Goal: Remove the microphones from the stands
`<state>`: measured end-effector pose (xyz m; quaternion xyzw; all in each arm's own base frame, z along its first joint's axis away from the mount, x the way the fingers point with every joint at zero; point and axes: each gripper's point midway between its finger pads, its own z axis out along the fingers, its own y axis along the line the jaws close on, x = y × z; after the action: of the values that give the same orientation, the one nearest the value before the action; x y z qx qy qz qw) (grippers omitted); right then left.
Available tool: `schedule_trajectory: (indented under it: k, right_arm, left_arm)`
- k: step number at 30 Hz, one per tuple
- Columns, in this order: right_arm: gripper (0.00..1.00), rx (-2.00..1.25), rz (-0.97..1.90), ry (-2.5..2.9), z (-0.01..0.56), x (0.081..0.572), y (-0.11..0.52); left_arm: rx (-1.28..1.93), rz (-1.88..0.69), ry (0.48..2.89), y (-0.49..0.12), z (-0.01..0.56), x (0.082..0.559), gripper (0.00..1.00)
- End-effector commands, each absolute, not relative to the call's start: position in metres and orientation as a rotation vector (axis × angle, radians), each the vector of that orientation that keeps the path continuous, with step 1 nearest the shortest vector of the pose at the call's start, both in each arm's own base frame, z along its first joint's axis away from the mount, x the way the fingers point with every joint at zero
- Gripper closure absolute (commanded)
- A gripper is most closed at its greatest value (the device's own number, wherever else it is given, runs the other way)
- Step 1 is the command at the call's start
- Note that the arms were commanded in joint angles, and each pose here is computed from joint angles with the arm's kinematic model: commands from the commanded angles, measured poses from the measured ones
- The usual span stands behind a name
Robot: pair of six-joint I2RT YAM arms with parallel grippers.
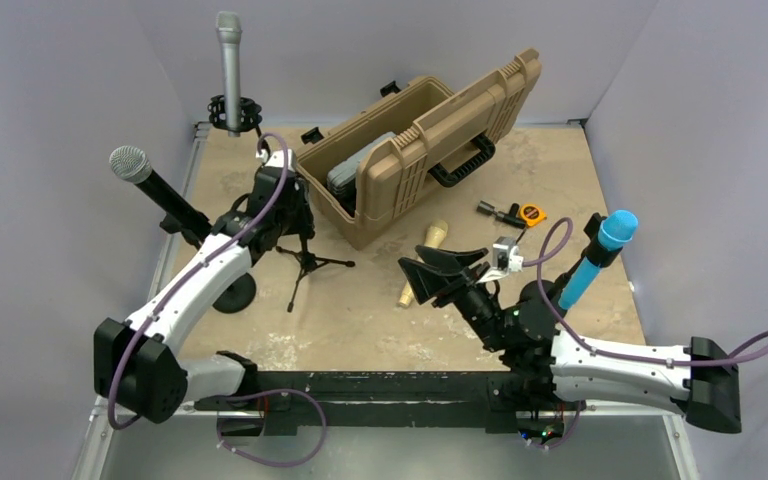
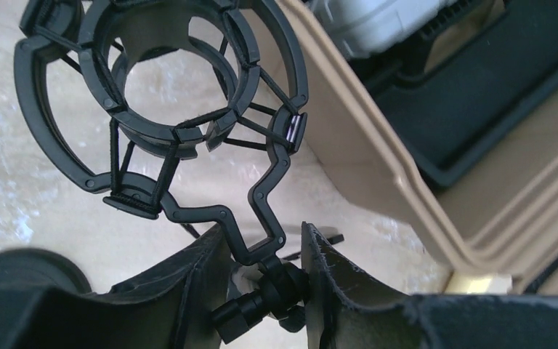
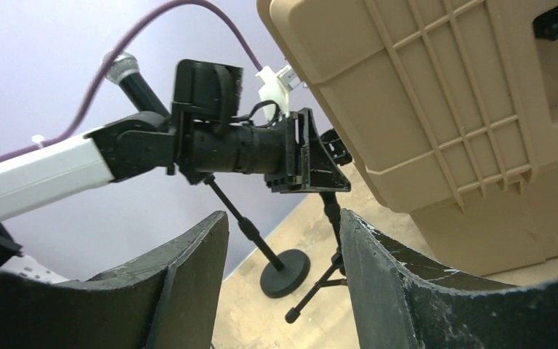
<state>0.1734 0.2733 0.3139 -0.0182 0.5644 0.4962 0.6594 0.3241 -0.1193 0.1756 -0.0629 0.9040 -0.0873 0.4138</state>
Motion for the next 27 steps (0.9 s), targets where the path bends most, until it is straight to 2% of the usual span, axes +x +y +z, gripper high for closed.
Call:
schedule_trajectory:
  k: [1,7,12,19,23,27]
  right_arm:
    - [0.44,-0.007,1.137,1.277,0.316,0.172,0.261]
    - [0.45,-0.004,1.136,1.286,0.313,0.171,0.259]
    - [0.45,-0.013,1.110,1.284,0.314,0.174,0.260]
    - [0.45,-0.014,1.142,1.285,0.311,0.172,0.266]
    - [0.45,-0.010,1.144,1.286,0.312,0.172,0.267]
    - [0.45,-0.006,1.146,1.275,0.314,0.172,0.264]
  left_arm:
    - [-0.189,-0.124,2.162,-0.101,0.200,0.366,0.71]
    - [-0.210,-0.157,2.129,-0.096,0.197,0.390,0.73]
    - [-0.188,-0.119,2.026,-0.084,0.216,0.407,0.75]
    - [-0.129,-0.097,1.921,-0.084,0.235,0.428,0.73]
    - [-0.174,-0.116,1.997,-0.084,0.217,0.418,0.66]
    - [-0.278,-0.074,2.055,-0.073,0.196,0.404,0.44]
